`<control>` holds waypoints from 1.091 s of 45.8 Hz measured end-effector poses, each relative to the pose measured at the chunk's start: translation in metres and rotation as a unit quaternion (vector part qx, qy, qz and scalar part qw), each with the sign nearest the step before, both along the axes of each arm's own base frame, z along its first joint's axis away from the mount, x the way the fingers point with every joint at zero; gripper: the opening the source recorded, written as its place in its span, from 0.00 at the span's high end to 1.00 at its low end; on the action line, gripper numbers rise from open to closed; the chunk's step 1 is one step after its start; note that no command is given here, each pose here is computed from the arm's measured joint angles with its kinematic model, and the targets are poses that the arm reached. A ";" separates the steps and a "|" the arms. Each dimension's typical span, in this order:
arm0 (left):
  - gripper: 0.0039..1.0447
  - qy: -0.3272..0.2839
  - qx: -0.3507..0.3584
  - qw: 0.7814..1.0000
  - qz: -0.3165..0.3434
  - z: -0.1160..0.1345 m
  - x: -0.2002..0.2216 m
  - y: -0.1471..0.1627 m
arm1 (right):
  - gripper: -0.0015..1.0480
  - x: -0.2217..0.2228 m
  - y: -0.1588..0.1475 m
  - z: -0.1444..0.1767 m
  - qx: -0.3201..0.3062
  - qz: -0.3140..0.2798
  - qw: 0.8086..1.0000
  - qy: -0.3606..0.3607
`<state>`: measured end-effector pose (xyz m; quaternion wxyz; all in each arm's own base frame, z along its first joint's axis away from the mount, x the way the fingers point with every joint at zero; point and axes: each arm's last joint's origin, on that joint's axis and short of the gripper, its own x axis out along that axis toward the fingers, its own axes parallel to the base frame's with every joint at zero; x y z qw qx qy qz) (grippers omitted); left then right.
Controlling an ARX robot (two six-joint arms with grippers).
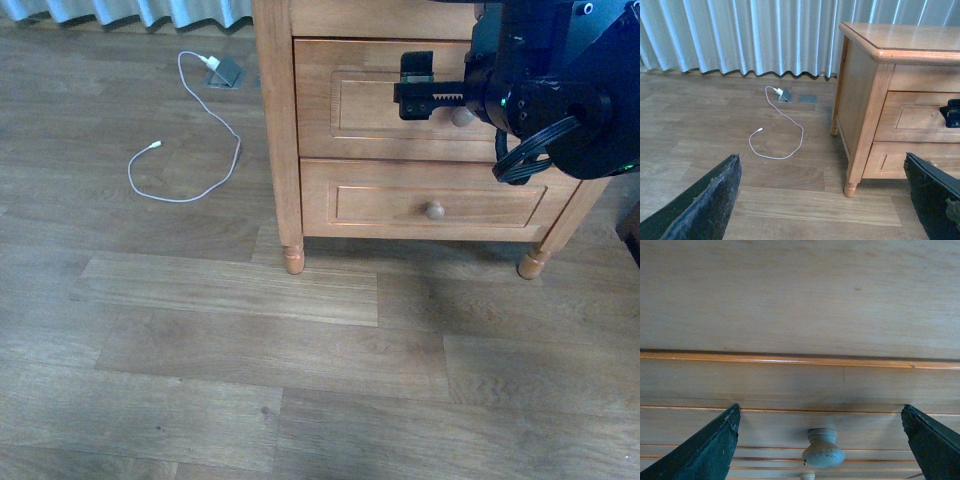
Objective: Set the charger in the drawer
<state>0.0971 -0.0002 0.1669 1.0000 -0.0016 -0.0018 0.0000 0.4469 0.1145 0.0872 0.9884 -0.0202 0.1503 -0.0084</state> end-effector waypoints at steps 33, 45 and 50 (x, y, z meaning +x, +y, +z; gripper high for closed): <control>0.06 0.000 0.000 1.000 0.000 0.000 0.000 0.000 | 0.08 -0.163 -0.062 0.112 0.043 0.081 0.995 -0.032; 0.06 0.000 0.000 1.000 0.000 0.000 0.000 0.000 | 0.08 -0.260 -0.098 0.138 0.085 0.079 0.993 -0.035; 0.06 0.000 0.000 1.000 0.000 0.000 0.000 0.000 | 0.08 -0.285 -0.105 0.139 0.095 0.060 0.993 -0.043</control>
